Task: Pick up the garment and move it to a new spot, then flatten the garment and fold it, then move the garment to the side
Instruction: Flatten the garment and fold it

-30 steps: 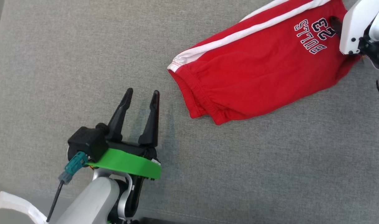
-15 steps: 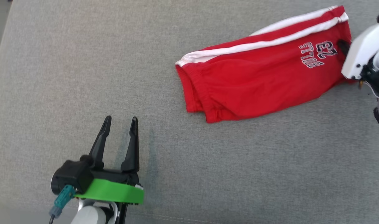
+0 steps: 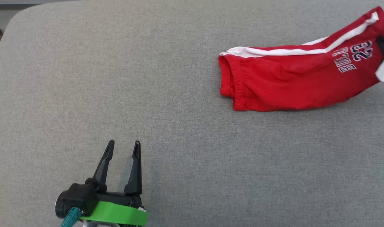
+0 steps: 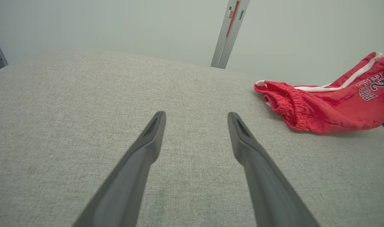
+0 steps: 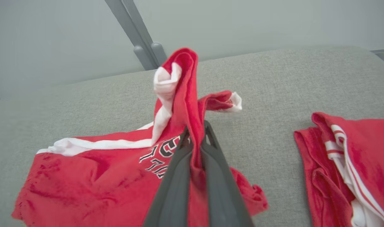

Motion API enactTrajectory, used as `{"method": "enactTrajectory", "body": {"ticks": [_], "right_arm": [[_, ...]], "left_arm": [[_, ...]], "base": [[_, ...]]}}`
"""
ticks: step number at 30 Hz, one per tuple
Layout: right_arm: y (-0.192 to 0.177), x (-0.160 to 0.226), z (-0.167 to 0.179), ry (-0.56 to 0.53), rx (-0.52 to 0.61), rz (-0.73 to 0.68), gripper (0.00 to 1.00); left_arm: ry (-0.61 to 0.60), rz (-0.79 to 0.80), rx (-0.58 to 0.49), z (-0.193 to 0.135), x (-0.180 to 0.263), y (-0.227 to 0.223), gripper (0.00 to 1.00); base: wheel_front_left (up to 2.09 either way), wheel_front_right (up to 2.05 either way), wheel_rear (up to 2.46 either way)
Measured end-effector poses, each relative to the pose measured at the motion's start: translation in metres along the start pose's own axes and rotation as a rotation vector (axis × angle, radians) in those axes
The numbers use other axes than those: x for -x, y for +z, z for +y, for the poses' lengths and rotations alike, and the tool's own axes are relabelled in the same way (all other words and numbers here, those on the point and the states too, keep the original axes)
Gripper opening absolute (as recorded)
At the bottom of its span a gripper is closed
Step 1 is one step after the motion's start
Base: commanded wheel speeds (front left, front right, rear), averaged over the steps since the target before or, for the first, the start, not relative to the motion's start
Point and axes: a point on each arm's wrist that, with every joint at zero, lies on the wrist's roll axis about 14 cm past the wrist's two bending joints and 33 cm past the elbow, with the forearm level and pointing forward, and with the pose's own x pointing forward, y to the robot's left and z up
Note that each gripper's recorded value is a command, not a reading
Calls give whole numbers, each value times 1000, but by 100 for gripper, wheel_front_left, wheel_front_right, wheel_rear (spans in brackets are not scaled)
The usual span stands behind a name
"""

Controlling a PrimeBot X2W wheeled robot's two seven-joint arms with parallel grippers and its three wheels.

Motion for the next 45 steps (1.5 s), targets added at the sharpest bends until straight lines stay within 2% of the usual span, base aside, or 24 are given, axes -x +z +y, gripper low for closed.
{"method": "enactTrajectory", "body": {"ticks": [5,8,12,18,26,27,28,34,37,40,45], "right_arm": [[6,-2,71,152,82,15,0],[-18,-8,131,282,133,88,0],[-54,-14,187,396,179,174,0],[-87,-21,227,469,197,226,0],[-101,-23,238,481,261,256,0],[-100,-21,240,486,269,244,59],[-98,-20,241,490,271,225,100],[-66,1,254,540,197,37,100],[-59,18,246,543,157,-45,100],[-55,34,219,500,157,-129,100],[-56,64,147,343,161,-267,100]], "left_arm": [[-16,1,4,-4,1,-1,100],[-18,-1,20,-5,1,0,100],[11,-2,46,0,2,0,100],[66,3,55,12,11,0,100],[107,-13,57,21,19,5,100],[108,-14,57,21,20,5,100],[108,-15,58,22,19,5,100],[101,-13,29,21,23,5,100],[100,-16,17,22,26,5,100],[96,-15,7,22,32,5,100],[76,-31,3,16,38,9,100]], "base": [[0,0,0],[0,0,0],[0,0,0],[0,0,0],[0,0,0],[0,0,0],[0,0,0],[0,0,0],[0,0,0],[0,0,0],[0,0,0]]}}
